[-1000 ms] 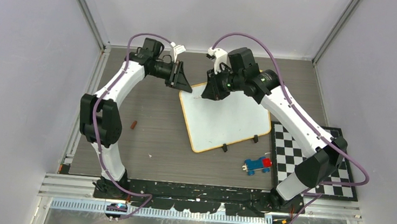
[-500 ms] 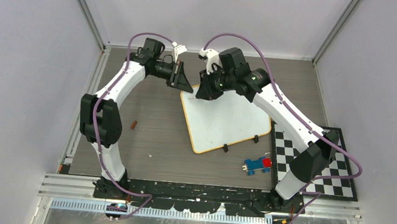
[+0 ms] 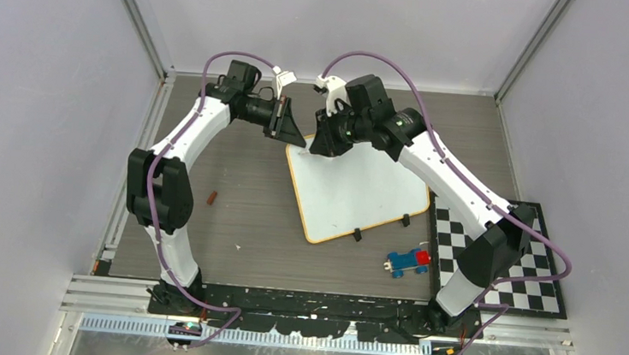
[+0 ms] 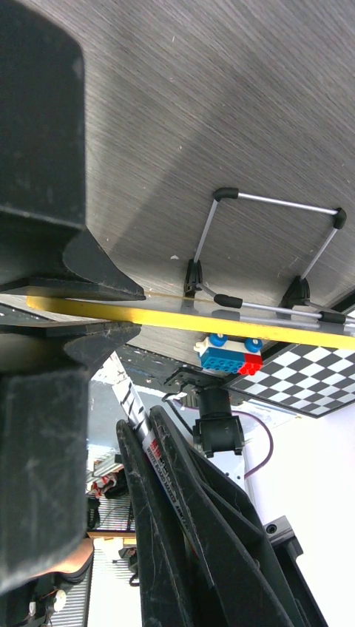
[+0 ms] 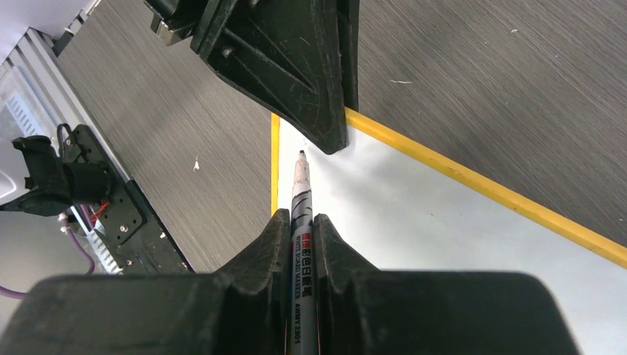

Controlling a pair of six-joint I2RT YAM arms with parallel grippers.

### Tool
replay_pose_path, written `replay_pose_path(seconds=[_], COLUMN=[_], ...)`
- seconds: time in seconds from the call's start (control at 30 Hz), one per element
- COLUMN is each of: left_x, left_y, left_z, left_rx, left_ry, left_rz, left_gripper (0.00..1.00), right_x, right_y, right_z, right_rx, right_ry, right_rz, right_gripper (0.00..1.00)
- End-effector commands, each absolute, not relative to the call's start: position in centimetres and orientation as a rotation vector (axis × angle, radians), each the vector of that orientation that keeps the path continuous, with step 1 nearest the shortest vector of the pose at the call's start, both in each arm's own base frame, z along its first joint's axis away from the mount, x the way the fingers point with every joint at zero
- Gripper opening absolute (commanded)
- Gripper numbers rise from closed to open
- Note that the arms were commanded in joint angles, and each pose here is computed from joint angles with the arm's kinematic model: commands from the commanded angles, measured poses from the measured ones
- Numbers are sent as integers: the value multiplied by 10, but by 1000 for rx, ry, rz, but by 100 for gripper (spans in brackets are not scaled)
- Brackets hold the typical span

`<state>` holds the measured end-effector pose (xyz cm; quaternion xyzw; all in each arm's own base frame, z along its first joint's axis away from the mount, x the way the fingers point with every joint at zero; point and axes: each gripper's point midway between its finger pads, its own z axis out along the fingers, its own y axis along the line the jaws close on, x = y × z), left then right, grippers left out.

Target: Write a sentence on the whiteboard

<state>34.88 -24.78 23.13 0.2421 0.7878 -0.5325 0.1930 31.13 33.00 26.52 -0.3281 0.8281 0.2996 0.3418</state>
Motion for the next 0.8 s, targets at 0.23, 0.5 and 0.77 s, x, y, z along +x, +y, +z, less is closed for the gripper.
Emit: replay_pose_path(seconds=[0.23, 0.5, 0.77], left_x=[347, 345, 345], left_y=[-243, -242, -241], left_z=[244, 243, 243], left_rx=[699, 702, 702], left_ry=[2177, 2180, 2184], left_rz=[-1443, -1433, -1429], left_gripper=[0, 0, 0], right_x=[323, 320, 310], right_y=[337, 332, 326], right_z=[281, 266, 249], right_rx=[-816, -822, -834], right_ry=[2087, 2116, 2157], right_rz=[770, 752, 757], right_gripper=[0, 0, 0])
